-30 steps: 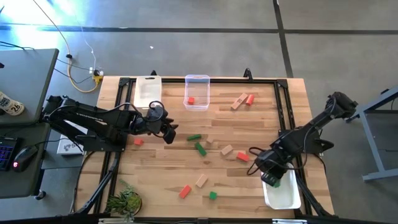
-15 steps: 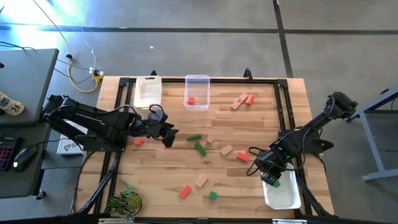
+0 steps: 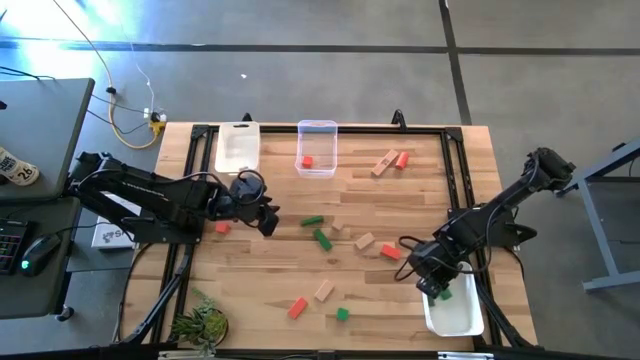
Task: Sort & place blocks by color
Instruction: Put the brown block into the top white bin
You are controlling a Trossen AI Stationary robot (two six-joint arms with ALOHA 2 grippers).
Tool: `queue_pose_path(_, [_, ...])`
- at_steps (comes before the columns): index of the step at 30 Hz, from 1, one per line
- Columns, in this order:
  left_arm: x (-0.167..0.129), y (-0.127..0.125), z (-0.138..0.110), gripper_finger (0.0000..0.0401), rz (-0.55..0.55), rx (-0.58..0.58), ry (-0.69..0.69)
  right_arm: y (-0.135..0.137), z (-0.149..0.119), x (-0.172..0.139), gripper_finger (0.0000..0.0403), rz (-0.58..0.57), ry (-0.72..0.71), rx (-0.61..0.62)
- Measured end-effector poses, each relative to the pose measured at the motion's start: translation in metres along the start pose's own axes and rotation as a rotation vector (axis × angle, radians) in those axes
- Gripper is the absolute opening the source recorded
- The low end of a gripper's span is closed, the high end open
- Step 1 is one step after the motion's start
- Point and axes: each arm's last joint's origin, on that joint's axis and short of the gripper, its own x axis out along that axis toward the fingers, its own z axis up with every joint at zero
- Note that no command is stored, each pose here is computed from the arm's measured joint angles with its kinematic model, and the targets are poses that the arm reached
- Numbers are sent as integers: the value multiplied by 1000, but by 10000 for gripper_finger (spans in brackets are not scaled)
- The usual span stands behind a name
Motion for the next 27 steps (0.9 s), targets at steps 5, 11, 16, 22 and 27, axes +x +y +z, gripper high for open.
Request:
queue_pose_path(5, [4, 7, 5, 168, 43, 32, -11, 17, -5, -22, 149, 73, -107, -9])
queue_pose_path(11, [10, 17, 15, 168, 95, 64, -23, 30, 1, -52, 149, 139, -356, -5])
queue_pose_path(16, [14, 26, 22, 168, 137, 107, -27, 29, 18, -70, 149, 145, -511, -5])
queue_pose_path(22, [19, 37, 30, 168, 183, 154, -26, 17, 46, -88, 149, 100, -655, 6])
queue_pose_path(27, [22, 45, 36, 168, 217, 175, -23, 5, 70, -104, 151, 46, -765, -37])
